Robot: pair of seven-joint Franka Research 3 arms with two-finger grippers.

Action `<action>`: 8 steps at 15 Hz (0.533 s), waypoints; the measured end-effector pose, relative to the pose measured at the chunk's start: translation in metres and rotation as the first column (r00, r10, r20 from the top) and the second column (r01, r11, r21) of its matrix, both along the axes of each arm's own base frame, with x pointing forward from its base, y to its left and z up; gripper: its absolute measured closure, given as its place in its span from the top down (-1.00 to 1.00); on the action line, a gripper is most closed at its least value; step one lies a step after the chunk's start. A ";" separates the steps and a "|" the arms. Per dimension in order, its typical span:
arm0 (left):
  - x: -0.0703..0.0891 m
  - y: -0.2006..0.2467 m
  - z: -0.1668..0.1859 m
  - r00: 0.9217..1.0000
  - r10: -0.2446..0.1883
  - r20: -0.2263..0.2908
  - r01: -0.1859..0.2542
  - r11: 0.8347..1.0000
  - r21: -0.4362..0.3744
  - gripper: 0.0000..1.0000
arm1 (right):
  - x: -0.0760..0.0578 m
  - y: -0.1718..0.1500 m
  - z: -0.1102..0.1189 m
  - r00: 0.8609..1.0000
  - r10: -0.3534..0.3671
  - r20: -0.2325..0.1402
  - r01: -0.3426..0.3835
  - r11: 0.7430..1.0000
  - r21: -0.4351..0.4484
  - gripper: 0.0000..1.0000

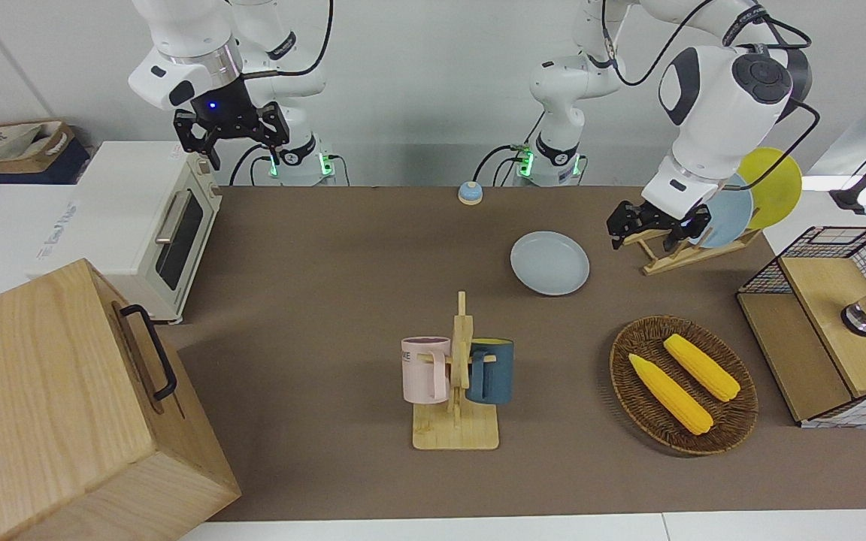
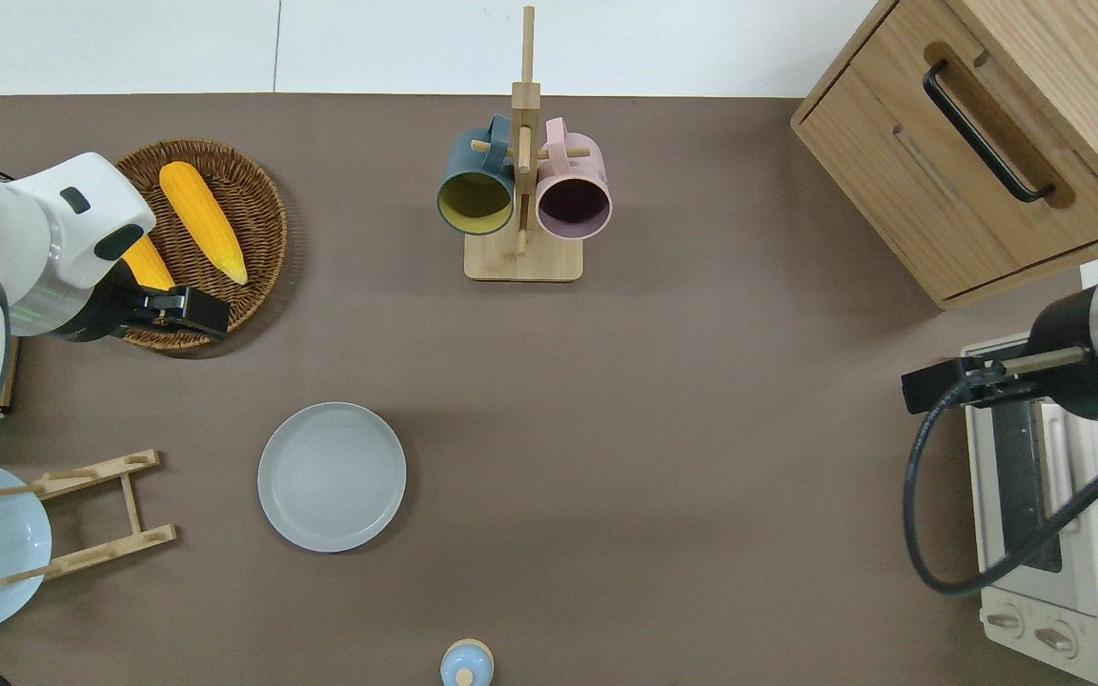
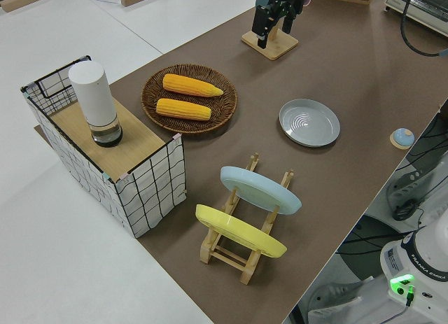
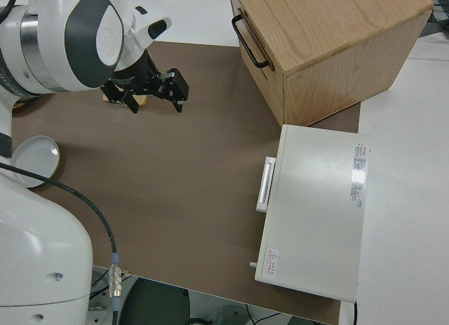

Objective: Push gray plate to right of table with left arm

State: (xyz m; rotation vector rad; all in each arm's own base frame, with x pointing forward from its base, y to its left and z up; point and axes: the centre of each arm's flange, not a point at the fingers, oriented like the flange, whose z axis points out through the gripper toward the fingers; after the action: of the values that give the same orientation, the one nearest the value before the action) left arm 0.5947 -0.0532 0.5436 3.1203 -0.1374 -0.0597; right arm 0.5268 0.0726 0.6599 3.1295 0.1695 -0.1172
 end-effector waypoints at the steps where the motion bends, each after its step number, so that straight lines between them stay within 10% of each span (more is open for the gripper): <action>1: 0.000 0.000 -0.003 1.000 0.000 -0.005 0.000 1.000 0.000 1.00 | 0.000 0.000 0.000 1.000 0.000 0.000 0.000 1.000 0.000 0.97; 8: -0.004 0.001 -0.008 0.999 -0.002 -0.038 0.002 1.000 0.004 0.99 | 0.000 0.000 0.000 1.000 0.000 0.000 0.000 1.000 0.000 0.97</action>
State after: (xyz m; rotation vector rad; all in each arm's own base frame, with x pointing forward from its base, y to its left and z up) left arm 0.5907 -0.0520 0.5357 3.1207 -0.1397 -0.1196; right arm 0.5268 0.0726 0.6599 3.1295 0.1695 -0.1172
